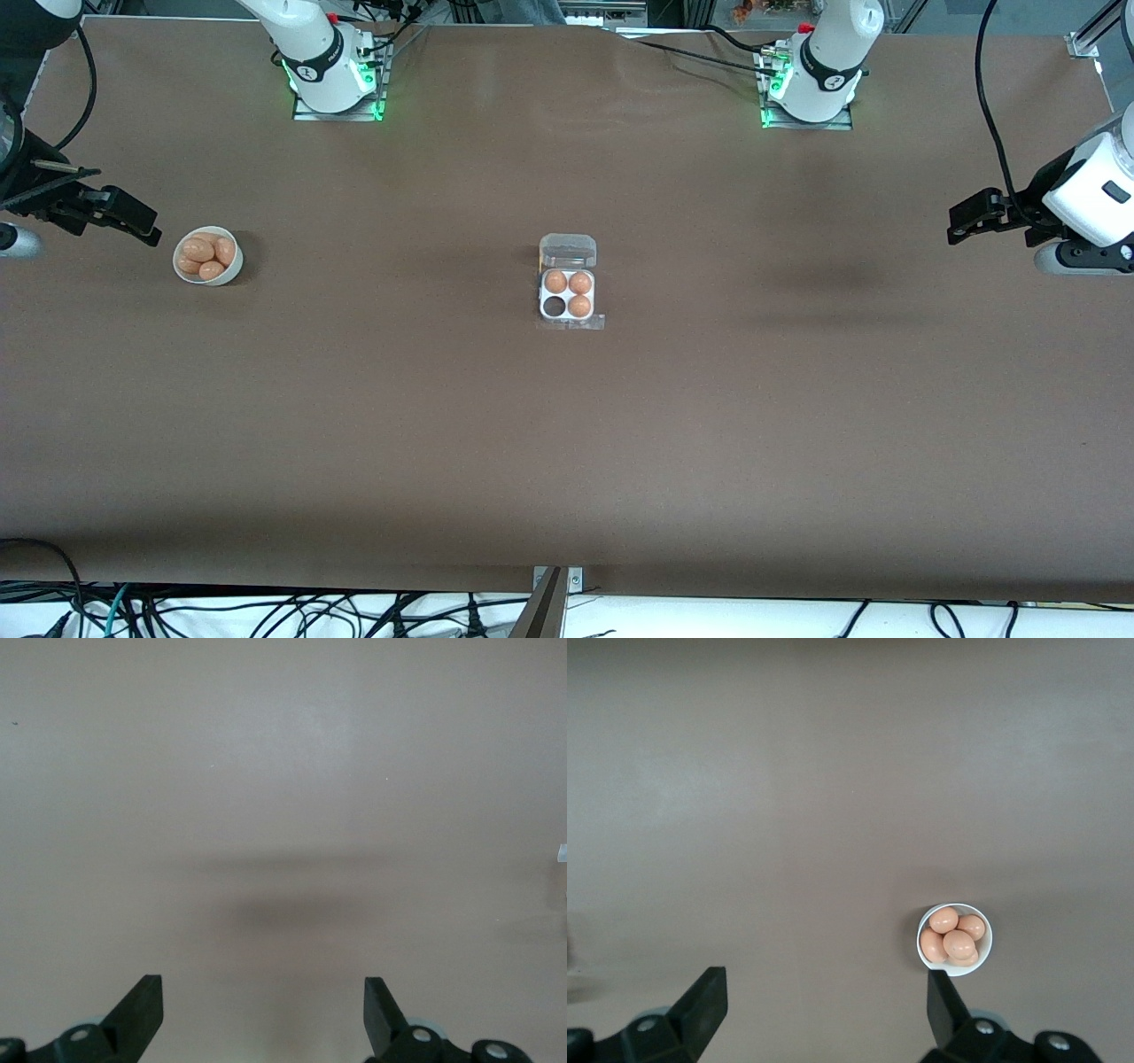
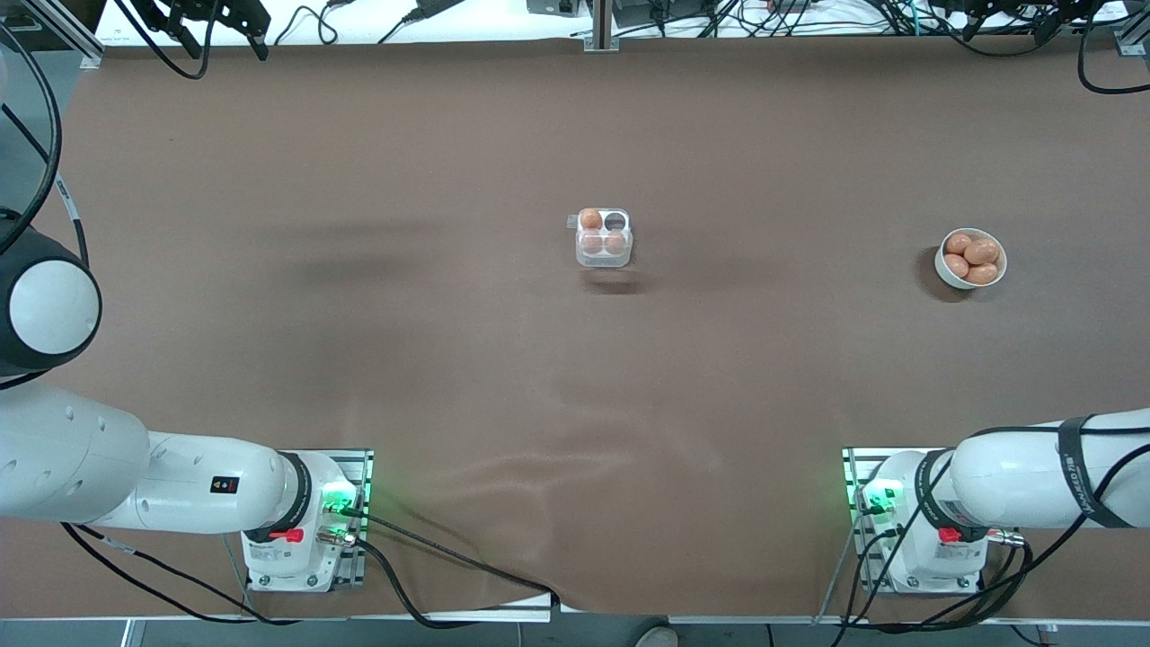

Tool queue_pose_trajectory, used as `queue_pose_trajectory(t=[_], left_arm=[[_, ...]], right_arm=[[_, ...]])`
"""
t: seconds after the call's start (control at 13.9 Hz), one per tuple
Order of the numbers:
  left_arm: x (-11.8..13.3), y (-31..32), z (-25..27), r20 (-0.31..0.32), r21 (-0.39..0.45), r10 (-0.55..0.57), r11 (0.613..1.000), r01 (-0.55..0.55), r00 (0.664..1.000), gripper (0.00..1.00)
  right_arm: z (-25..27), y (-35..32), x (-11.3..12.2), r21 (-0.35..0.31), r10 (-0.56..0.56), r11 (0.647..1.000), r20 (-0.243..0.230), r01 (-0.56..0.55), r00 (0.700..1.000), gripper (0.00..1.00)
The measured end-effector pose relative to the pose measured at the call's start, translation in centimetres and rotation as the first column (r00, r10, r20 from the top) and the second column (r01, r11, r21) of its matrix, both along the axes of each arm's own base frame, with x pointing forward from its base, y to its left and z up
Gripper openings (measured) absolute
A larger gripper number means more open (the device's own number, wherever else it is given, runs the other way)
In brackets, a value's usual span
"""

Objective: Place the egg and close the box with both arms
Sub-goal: 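Move the right gripper over the white bowl of eggs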

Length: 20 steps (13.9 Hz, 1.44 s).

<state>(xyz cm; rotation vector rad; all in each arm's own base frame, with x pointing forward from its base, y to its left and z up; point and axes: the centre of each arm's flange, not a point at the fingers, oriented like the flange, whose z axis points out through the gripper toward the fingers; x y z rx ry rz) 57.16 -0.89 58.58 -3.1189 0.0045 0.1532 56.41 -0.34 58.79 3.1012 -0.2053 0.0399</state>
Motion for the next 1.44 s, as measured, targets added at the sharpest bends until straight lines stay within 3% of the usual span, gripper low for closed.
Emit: queue_pose_trajectory(t=[0.5, 0.79, 1.15, 1.29, 1.44], left_arm=[[0.0, 0.0, 0.0, 0.0, 0.0, 0.0, 1.0, 0.0, 1.0, 1.0], [0.0, 0.0, 0.0, 0.0, 0.0, 0.0, 1.0, 0.0, 1.0, 1.0], [0.0, 0.0, -0.1, -0.002, 0.0, 0.0, 1.0, 0.0, 1.0, 1.0], [0.1, 0.0, -0.2, -0.003, 0.0, 0.0, 1.0, 0.0, 1.0, 1.0], [0.1, 0.0, -0.3, -0.005, 0.0, 0.0, 1.0, 0.0, 1.0, 1.0]], right_arm=[[-0.9, -0.3, 0.2, 0.0, -0.005, 1.0, -0.018, 0.005, 1.0, 1.0], [-4.0, -0.6, 0.8, -0.005, 0.018, 1.0, -0.097, -0.018, 0.995, 1.0], [-13.1, -2.9, 2.3, -0.018, -0.014, 1.0, -0.267, 0.009, 0.964, 1.0], [-16.9, -4.6, 2.0, -0.019, -0.015, 1.0, -0.285, 0.01, 0.958, 1.0], [-20.0, -7.0, 0.9, -0.011, 0.017, 1.0, -0.265, -0.021, 0.964, 1.0]])
